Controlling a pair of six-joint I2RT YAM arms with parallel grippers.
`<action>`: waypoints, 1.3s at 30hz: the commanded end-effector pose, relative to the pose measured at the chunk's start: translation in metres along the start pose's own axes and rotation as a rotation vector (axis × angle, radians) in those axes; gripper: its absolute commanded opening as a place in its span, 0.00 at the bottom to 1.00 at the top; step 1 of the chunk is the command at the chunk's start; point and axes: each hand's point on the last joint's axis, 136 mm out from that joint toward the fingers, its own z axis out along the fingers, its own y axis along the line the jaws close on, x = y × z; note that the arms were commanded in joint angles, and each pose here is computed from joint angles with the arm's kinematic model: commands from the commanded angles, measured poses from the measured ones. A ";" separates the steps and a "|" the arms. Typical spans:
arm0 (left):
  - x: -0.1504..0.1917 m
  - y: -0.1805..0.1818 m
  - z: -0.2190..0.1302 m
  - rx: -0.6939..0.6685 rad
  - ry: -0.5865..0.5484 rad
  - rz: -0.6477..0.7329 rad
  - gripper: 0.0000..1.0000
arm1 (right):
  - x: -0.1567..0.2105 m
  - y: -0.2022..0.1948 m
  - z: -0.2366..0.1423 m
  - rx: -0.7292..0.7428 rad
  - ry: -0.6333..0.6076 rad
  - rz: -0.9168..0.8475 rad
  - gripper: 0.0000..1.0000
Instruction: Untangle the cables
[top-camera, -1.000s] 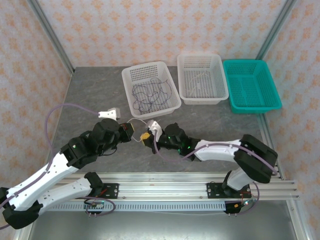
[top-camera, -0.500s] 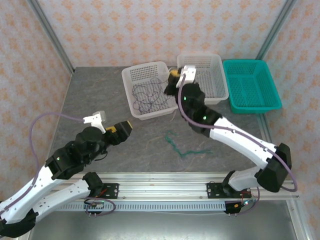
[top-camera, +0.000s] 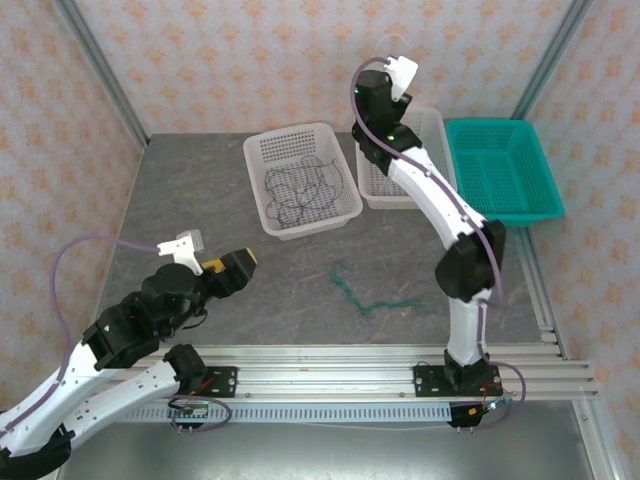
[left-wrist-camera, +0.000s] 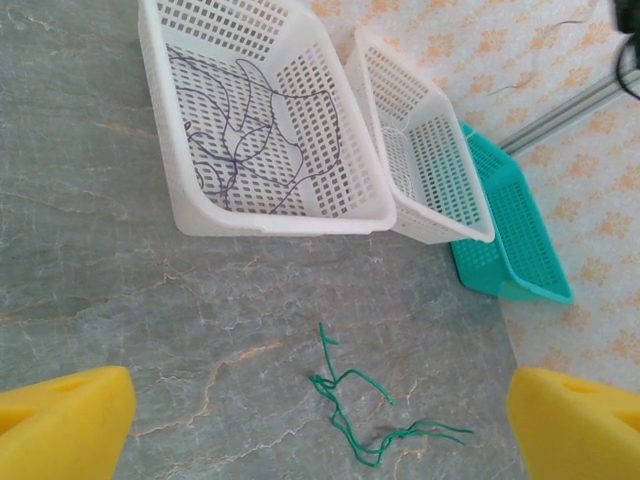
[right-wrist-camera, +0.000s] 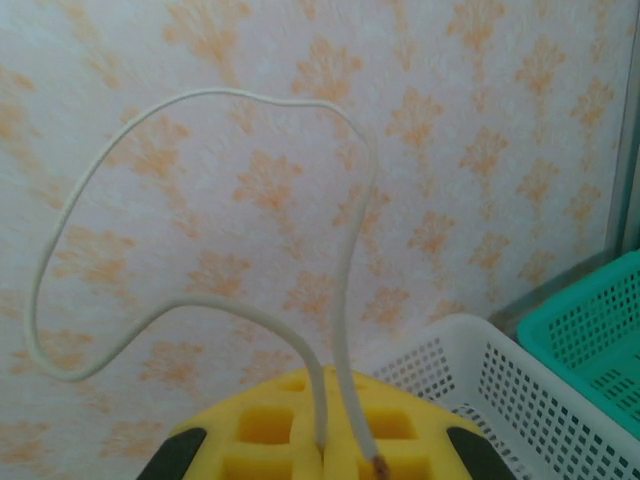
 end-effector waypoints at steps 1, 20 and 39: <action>0.004 -0.002 -0.001 0.006 0.027 0.052 0.96 | 0.074 -0.030 0.029 0.140 0.195 -0.056 0.00; 0.048 -0.047 0.035 0.130 0.279 0.165 0.97 | 0.081 -0.024 -0.040 -0.213 0.609 -0.172 0.82; 0.118 -0.049 0.156 -0.054 0.474 0.052 0.83 | 0.205 -0.159 -0.258 -0.469 0.948 0.087 0.89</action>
